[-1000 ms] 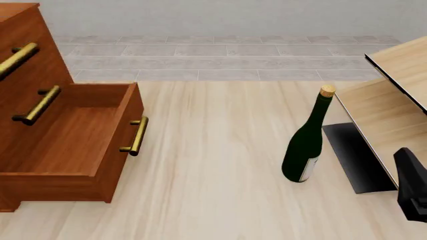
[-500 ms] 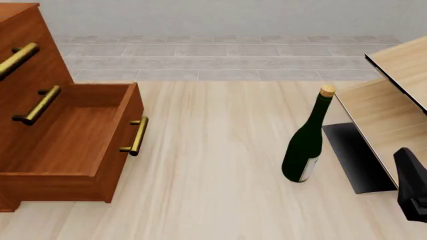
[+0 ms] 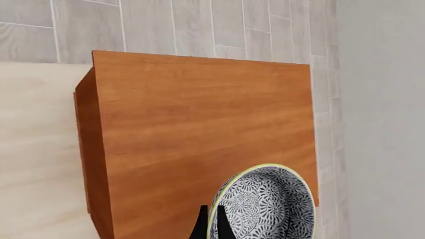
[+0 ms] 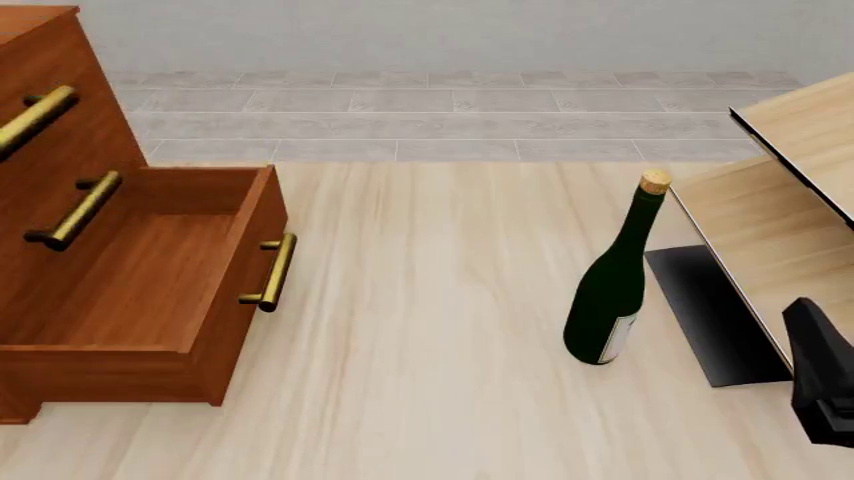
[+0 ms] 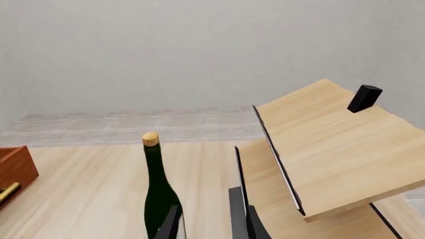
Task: Put the bowl on top of the cabinet.
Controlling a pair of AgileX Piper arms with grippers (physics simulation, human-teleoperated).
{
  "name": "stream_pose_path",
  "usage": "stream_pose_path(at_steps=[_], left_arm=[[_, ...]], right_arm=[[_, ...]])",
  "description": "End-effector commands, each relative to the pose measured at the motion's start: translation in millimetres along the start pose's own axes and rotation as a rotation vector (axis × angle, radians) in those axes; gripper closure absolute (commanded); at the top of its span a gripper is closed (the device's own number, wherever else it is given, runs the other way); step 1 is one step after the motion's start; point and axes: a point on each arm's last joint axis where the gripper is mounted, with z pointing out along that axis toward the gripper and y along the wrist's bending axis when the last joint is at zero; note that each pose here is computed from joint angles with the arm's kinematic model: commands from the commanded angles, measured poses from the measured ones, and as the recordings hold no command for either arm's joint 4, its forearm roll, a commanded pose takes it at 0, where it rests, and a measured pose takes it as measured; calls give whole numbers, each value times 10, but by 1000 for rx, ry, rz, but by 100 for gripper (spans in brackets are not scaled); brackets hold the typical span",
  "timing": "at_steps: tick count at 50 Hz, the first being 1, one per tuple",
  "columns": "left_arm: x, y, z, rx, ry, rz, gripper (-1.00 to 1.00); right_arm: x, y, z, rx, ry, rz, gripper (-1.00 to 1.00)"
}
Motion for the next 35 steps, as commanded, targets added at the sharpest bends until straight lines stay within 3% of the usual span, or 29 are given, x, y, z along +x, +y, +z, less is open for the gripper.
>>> stream_pose_path(at_steps=[1, 18, 35], left_arm=[[-65, 24, 167, -39, 9, -12, 100], [-48, 5, 289, -57, 31, 17, 100], [-160, 128, 418, -109, 28, 40, 100]], right_arm=[[0, 1, 0, -1, 2, -3, -100], [5, 0, 0, -1, 1, -5, -100], [2, 0, 0, 0, -1, -1, -100]])
